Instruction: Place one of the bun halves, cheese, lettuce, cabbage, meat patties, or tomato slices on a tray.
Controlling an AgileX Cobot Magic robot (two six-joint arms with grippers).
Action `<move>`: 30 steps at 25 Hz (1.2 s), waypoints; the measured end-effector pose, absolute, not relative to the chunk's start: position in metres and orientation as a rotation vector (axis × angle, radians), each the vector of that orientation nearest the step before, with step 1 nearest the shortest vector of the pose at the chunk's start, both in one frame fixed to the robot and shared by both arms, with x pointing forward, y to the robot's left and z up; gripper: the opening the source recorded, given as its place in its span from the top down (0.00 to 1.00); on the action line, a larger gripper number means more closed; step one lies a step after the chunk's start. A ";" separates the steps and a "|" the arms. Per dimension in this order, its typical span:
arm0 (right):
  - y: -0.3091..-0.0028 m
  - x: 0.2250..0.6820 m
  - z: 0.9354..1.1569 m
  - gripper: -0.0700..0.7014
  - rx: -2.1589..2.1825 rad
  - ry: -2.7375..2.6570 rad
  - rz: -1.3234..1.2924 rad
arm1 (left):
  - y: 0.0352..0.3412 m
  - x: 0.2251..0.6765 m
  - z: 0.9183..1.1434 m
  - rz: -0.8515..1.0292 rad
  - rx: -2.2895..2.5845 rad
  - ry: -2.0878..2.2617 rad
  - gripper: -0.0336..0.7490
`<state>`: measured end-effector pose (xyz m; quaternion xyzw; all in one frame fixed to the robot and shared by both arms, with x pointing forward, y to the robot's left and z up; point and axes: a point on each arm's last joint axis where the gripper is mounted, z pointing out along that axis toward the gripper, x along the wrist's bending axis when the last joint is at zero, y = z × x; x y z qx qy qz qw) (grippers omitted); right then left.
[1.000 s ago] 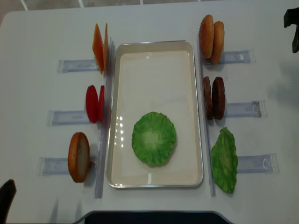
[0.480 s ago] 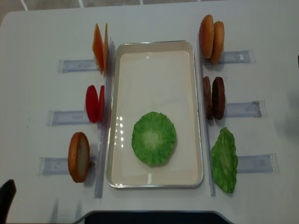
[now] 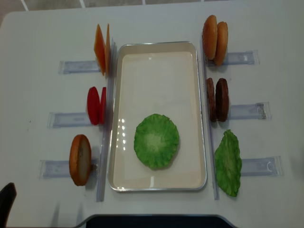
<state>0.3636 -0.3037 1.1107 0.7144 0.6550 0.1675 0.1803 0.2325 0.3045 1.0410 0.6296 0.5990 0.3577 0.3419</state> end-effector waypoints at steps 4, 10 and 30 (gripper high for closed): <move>-0.303 0.331 1.125 0.30 1.931 1.767 0.597 | 0.304 0.232 1.041 0.930 1.637 1.558 0.30; -0.302 0.301 1.118 0.30 1.873 1.721 0.662 | 0.304 0.232 1.041 0.930 1.637 1.558 0.30; -0.301 0.235 1.053 0.30 1.621 1.600 0.830 | 0.304 0.232 1.041 0.930 1.637 1.558 0.30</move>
